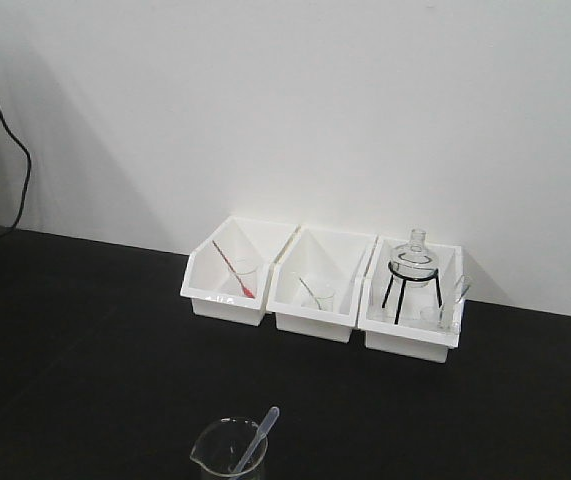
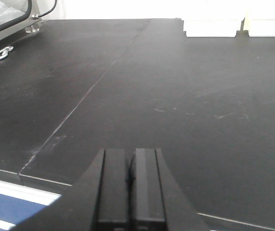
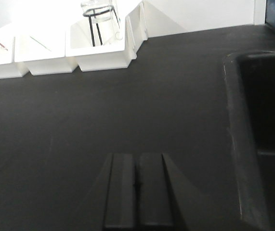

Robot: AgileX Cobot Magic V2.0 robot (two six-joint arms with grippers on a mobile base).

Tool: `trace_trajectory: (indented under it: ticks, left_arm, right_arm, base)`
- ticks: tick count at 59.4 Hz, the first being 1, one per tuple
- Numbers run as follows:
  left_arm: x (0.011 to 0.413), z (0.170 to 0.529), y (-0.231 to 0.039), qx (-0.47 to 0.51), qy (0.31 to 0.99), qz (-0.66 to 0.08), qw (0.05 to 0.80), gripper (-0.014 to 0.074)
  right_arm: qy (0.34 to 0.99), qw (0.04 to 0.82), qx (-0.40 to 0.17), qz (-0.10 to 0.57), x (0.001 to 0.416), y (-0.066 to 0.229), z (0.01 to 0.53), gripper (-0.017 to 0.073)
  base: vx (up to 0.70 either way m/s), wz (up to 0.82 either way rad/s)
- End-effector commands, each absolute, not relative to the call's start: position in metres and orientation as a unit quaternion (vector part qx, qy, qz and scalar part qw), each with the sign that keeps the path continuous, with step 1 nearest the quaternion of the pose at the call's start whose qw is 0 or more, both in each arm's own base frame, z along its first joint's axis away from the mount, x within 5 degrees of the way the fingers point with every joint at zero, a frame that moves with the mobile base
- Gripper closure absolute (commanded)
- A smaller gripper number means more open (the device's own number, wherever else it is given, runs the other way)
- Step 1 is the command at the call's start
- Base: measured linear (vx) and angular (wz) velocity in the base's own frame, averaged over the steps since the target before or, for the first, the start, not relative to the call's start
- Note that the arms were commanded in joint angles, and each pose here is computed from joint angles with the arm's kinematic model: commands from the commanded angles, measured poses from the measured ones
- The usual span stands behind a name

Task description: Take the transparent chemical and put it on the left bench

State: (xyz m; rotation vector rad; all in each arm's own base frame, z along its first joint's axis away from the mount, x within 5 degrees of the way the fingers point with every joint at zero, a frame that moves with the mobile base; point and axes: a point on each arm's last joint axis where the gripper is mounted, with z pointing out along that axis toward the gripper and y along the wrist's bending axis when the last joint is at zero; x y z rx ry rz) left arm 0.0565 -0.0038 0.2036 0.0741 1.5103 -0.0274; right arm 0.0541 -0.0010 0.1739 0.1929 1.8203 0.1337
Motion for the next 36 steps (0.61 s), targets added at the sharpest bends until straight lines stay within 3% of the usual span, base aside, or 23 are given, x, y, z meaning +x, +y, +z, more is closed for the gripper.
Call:
trace_trajectory:
  ticks: [1,36]
  left_arm:
    - [0.055,0.2063,-0.0036,0.029,0.655,-0.016,0.755,0.0597]
    - [0.055,0.2063,-0.0036,0.029,0.655,-0.016,0.755,0.0597]
  right_arm:
    - [0.763,0.638,0.081,0.059,0.0549,-0.0011,0.1793,0.0567]
    - [0.762,0.64,0.08,0.059,0.055,-0.0011,0.1796,0.0567]
  base:
    - [0.0,0.0]
    - [0.0,0.0]
